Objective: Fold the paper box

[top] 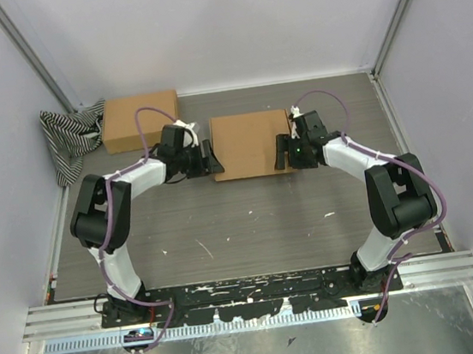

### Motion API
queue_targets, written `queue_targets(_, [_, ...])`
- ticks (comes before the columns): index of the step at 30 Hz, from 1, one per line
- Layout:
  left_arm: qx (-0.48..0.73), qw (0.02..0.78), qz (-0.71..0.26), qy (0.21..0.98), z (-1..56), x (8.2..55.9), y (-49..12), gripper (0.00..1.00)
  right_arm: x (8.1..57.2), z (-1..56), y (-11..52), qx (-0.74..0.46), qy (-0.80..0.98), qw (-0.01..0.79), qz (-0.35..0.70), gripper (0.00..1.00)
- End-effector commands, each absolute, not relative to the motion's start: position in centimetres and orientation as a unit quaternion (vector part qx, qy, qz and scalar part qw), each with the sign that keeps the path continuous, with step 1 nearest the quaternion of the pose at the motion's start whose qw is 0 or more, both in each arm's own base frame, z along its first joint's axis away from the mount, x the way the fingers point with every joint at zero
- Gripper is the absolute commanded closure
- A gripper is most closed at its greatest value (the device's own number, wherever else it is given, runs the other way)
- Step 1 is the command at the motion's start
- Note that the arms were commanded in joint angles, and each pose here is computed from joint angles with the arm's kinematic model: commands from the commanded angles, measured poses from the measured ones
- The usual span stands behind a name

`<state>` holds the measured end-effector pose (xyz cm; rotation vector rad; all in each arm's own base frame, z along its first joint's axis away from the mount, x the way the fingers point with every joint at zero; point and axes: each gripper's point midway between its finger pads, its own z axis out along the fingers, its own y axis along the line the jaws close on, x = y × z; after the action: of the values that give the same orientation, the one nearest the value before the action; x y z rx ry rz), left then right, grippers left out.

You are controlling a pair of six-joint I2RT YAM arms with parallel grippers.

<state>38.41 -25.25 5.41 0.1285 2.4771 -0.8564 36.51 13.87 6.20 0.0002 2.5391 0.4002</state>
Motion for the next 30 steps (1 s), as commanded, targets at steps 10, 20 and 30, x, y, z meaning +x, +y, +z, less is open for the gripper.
queue_targets(10, [0.071, 0.205, -0.380, 0.899, 7.0, 36.1, -27.4, 0.49, 37.0, 8.3, 15.2, -0.018, 0.932, 0.301, 0.203, 0.23])
queue_targets(20, [0.059, 0.114, -0.417, 0.900, 8.2, 33.8, -27.5, 0.54, 37.0, 11.1, 14.6, 0.004, 0.936, 0.294, 0.194, 0.23])
queue_targets(30, [0.034, 0.087, -0.484, 0.870, 10.0, 33.8, -27.4, 0.56, 36.2, 12.6, 15.0, 0.001, 0.938, 0.266, 0.222, 0.22])
